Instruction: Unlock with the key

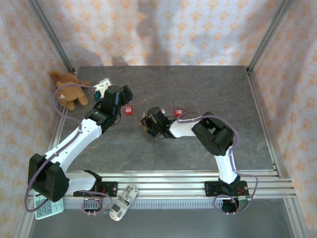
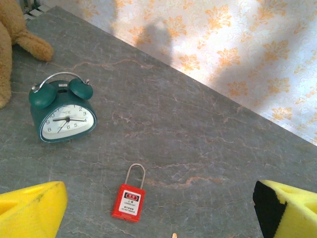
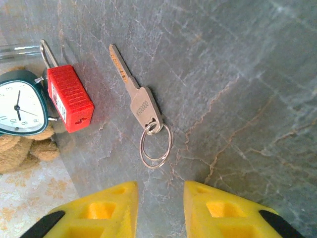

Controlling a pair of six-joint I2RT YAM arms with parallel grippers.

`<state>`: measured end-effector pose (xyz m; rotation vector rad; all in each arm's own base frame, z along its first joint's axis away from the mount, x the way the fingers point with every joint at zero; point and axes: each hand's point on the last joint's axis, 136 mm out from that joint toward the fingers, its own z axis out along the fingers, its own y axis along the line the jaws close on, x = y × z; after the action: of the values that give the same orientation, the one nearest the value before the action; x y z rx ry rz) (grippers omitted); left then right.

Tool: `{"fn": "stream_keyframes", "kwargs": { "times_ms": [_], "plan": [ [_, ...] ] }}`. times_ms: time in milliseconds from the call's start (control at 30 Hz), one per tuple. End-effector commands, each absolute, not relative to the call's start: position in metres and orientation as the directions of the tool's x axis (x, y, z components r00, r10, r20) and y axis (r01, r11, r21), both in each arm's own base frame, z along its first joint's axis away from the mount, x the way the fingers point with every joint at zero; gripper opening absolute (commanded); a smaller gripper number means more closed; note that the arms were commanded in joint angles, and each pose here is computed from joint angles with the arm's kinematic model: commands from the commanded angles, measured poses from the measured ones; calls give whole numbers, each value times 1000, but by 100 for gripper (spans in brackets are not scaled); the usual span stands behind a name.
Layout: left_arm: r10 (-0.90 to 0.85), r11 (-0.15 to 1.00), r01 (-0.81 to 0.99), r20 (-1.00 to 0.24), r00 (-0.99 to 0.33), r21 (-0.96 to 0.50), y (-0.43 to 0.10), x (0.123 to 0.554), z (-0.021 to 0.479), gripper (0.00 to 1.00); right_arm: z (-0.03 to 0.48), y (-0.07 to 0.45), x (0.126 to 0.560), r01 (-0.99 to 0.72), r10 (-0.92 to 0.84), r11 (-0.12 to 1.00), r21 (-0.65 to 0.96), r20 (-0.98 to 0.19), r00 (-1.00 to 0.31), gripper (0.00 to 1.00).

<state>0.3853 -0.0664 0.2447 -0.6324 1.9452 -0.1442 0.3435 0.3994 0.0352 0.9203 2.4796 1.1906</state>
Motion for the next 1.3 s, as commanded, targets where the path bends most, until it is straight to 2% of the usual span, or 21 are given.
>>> {"fn": "stream_keyframes", "kwargs": {
  "times_ms": [0,367,900,1267],
  "plan": [
    [-486,855,-364,-814,-317,-369,-65,388,243,98,24,387,360,446,676,470,762,13,-736,29],
    [-482,857,-365,-817,-317,-364,-65,389,242,98,29,383,374,442,706,442,781,2,-709,28],
    [-480,856,-369,-819,-315,-361,-63,389,241,97,24,380,378,461,715,411,786,36,-699,11],
    [-477,860,-364,-818,-322,-358,-65,389,239,97,28,366,380,458,728,414,787,15,-685,6]
  ]
}}
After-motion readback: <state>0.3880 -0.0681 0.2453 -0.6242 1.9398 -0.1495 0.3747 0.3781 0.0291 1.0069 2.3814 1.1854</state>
